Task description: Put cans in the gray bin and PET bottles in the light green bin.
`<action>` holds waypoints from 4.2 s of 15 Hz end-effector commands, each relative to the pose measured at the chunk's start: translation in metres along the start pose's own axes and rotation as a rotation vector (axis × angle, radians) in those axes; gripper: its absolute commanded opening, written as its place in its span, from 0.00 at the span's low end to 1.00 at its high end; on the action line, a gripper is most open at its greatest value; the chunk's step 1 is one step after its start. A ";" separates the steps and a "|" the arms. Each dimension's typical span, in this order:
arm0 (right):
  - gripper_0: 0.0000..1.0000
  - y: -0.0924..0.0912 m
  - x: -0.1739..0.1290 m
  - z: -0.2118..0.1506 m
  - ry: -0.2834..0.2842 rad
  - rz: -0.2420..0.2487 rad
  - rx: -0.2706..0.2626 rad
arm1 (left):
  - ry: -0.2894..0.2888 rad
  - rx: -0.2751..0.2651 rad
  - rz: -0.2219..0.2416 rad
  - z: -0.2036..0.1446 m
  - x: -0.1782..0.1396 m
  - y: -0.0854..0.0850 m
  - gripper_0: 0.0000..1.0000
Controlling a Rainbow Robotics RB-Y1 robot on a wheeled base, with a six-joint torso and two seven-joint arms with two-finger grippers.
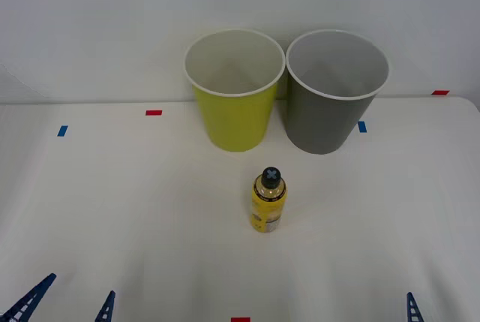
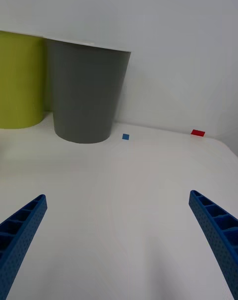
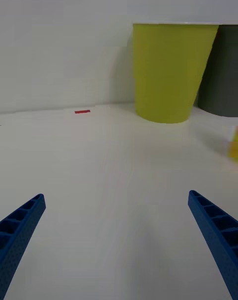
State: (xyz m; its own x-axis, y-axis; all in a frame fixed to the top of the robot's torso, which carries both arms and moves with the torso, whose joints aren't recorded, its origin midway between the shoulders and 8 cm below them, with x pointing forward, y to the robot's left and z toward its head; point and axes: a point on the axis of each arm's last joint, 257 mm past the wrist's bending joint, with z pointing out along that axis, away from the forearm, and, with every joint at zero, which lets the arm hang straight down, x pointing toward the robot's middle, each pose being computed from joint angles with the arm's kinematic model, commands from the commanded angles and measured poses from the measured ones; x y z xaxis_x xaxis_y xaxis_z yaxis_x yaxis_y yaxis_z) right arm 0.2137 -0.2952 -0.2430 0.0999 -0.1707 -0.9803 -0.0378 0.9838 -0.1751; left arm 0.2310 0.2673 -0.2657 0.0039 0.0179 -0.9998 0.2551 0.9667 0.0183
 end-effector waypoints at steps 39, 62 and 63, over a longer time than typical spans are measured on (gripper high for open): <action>1.00 0.000 0.000 0.000 0.000 0.000 0.000 | -0.182 0.504 0.034 0.161 -0.016 -0.176 1.00; 1.00 0.000 0.000 0.000 0.000 0.000 0.000 | -0.132 0.593 -0.007 0.255 -0.032 -0.263 1.00; 1.00 0.000 0.000 0.000 0.000 0.000 0.000 | -0.134 0.593 -0.005 0.258 -0.034 -0.262 1.00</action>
State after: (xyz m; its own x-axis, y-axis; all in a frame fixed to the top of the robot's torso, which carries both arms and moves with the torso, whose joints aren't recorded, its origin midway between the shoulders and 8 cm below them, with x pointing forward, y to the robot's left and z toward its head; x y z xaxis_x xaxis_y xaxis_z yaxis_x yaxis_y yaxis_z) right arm 0.2137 -0.2952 -0.2430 0.0999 -0.1707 -0.9803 -0.0378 0.9838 -0.1752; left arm 0.4096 -0.0523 -0.2387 0.1121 -0.0584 -0.9920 0.7504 0.6594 0.0460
